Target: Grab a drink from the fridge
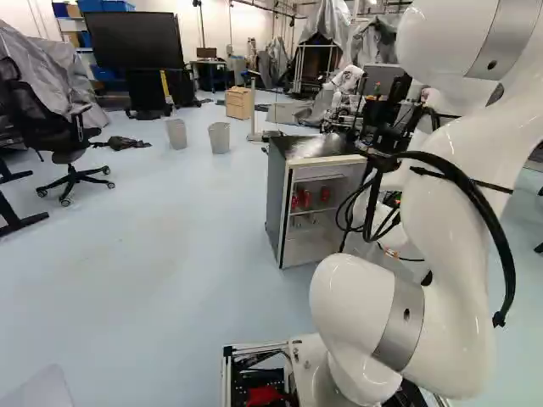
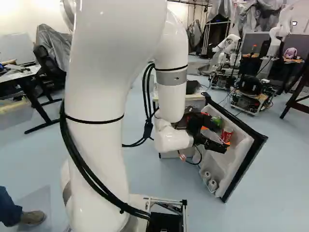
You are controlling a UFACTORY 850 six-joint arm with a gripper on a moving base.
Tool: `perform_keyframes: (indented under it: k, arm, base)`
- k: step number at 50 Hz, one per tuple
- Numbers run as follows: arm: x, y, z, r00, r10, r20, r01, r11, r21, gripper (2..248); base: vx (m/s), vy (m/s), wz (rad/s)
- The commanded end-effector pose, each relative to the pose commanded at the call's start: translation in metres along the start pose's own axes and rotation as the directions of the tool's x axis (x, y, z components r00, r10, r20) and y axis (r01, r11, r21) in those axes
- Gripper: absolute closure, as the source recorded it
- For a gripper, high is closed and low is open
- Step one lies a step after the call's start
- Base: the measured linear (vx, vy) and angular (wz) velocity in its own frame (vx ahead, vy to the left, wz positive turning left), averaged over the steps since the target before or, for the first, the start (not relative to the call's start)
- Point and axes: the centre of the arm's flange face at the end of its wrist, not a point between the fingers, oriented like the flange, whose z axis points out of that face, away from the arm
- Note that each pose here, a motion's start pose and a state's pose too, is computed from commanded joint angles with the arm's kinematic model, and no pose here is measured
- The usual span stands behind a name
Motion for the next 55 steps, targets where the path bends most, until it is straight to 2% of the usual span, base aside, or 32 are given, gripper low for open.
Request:
perform_keyframes:
  k: [14,29,36,43,49,55]
  arm:
    - [-0.007,-0.007,-0.018,0.998,-0.059,0.030,0.054,0.989,0.137,3]
    - [-0.010,-0.020,-0.023,0.991,-0.124,0.041,0.108,0.953,0.282,3]
    - [-0.012,-0.025,-0.025,0.987,-0.155,0.042,0.131,0.929,0.347,3]
    - [-0.013,-0.032,-0.025,0.981,-0.189,0.040,0.156,0.898,0.412,3]
    - [-0.015,-0.040,-0.023,0.975,-0.219,0.035,0.177,0.865,0.470,3]
    - [-0.020,-0.051,-0.017,0.967,-0.252,0.032,0.197,0.825,0.530,3]
  base:
    - [0.000,0.000,0.000]
    - [0.000,0.000,0.000]
    - [0.000,0.000,0.000]
    - [0.000,0.000,0.000]
    - [0.000,0.000,0.000]
    - [0.000,0.000,0.000]
